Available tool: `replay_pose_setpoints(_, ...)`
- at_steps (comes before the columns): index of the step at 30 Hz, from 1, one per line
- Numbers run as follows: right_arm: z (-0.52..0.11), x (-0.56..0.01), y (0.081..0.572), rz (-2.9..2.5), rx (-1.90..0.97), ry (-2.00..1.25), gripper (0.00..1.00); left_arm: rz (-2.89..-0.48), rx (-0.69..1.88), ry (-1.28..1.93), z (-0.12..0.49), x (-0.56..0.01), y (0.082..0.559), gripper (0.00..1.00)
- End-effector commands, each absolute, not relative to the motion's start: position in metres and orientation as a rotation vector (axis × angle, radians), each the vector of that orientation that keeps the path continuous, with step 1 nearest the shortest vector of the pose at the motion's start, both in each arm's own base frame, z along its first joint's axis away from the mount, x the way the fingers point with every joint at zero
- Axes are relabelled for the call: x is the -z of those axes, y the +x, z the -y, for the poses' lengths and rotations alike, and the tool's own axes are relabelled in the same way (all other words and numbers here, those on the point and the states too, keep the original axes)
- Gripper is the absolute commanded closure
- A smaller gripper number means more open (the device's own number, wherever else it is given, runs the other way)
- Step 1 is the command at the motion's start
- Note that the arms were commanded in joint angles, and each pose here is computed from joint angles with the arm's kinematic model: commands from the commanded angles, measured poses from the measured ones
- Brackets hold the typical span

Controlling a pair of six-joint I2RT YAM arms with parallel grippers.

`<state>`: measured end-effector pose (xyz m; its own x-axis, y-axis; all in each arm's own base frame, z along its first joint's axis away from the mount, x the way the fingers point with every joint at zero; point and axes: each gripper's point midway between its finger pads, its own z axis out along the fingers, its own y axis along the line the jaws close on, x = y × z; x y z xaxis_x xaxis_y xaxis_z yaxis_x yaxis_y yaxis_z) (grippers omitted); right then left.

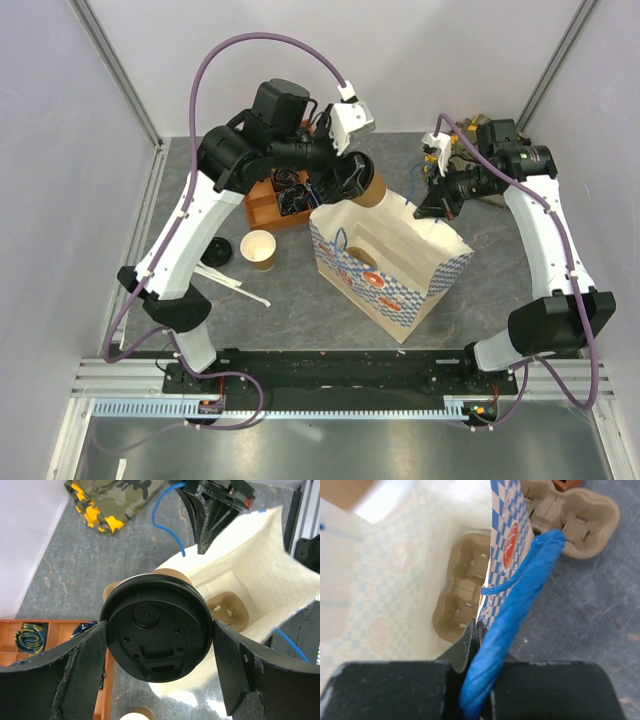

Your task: Pack the takeout coffee

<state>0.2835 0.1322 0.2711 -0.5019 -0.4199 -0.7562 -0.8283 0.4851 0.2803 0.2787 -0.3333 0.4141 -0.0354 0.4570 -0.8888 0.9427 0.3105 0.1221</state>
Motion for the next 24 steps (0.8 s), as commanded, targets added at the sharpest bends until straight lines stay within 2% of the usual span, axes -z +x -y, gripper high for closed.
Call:
replay_pose_setpoints(1, -0.143, -0.288, 0.296, -1.969, -0.827, -1.185, 1.0, -1.609, 0.645, 1.375, 0.325, -0.409, 0.262, 0.43)
replay_pose_setpoints(12, -0.16, -0.303, 0.305, -1.88, -0.667, -1.332, 1.0, -1.606, 0.625, 1.481, 0.326, -0.372, 0.26, 0.45)
replay_pose_setpoints(24, -0.178, -0.329, 0.307, -1.895, -0.58, -1.118, 1.0, -1.49, 0.502, 1.555, 0.332, -0.344, 0.269, 0.46)
